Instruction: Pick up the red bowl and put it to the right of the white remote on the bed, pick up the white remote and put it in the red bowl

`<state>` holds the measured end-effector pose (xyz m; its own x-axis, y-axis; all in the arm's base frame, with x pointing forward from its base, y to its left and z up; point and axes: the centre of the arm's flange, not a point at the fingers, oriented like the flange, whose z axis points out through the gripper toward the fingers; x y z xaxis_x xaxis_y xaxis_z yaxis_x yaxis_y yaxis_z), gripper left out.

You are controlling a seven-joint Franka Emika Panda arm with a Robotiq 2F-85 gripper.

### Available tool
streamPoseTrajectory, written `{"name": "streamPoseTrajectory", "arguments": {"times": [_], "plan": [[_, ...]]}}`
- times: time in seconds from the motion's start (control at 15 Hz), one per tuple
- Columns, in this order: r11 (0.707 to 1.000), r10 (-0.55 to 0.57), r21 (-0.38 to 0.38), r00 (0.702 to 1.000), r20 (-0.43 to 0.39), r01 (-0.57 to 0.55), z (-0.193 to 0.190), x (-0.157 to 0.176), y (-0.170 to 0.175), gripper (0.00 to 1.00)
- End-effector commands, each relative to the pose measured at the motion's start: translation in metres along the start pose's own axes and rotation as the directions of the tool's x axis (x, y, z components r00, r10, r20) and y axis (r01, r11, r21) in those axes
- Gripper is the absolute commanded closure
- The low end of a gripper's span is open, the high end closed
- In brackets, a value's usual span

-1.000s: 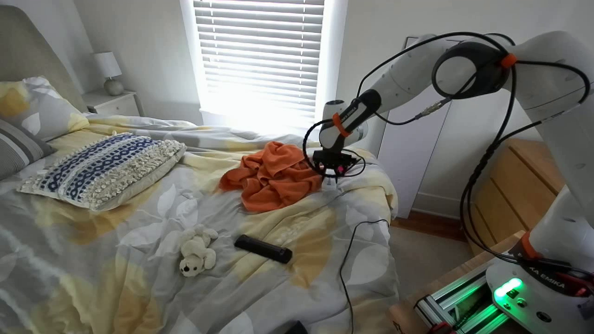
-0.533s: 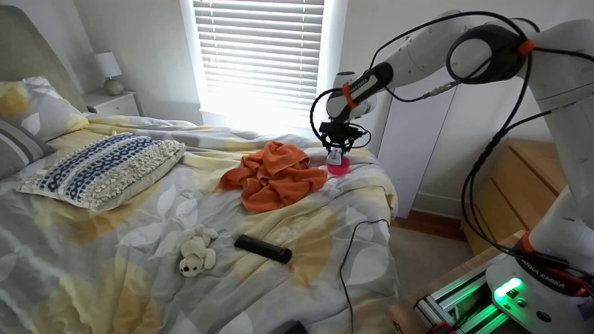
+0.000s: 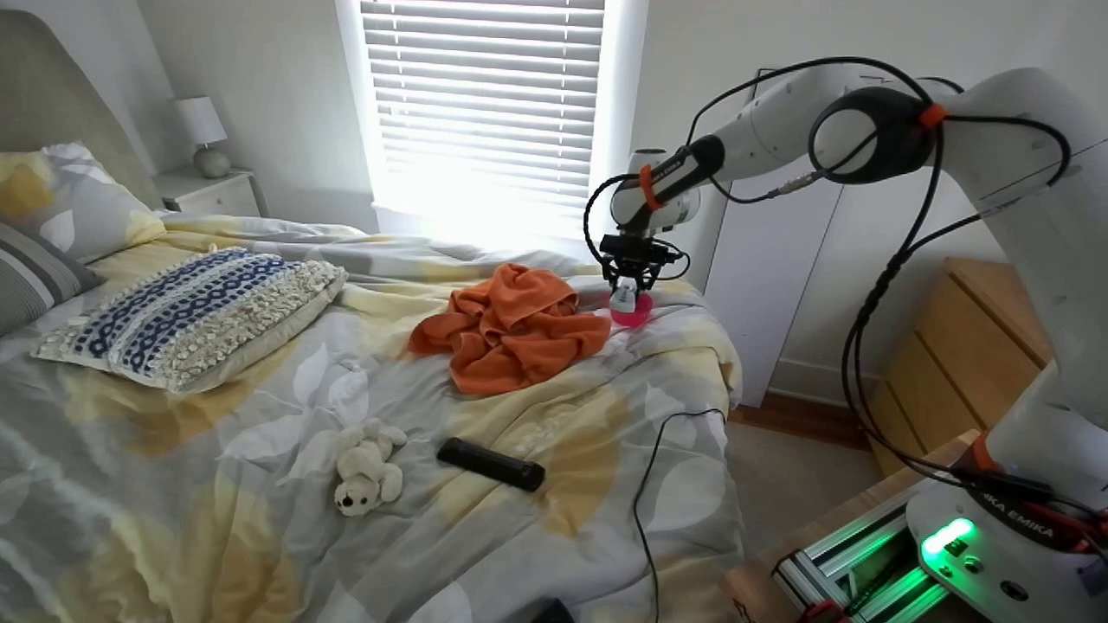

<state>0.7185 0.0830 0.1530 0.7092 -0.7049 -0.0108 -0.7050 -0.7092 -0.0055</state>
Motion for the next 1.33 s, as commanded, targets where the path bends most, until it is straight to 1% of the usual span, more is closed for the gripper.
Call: {"name": "streamPoseTrajectory", "arguments": {"times": [0.0,0.27,0.73,0.8,0.87,1.0,1.07,1.13,1.27], "plan": [[1.0,-0.007,0.008,0.999,0.031,0.007,0.025,0.029,-0.023,0.69],[1.0,0.013,-0.017,1.0,0.028,-0.013,0.038,0.05,-0.022,0.69],[0.998,0.053,-0.032,0.995,0.08,-0.051,0.049,0.07,-0.011,0.69],[0.998,0.058,-0.033,0.995,0.086,-0.055,0.051,0.071,-0.01,0.55],[0.998,0.064,-0.034,0.994,0.09,-0.061,0.052,0.073,-0.009,0.26],[0.997,0.067,-0.036,0.993,0.094,-0.064,0.053,0.076,-0.008,0.12],[0.997,0.067,-0.037,0.993,0.094,-0.064,0.053,0.077,-0.008,0.07],[0.997,0.067,-0.035,0.993,0.096,-0.064,0.052,0.077,-0.009,0.03],[0.998,0.063,-0.031,0.994,0.093,-0.06,0.049,0.077,-0.011,0.0]]}}
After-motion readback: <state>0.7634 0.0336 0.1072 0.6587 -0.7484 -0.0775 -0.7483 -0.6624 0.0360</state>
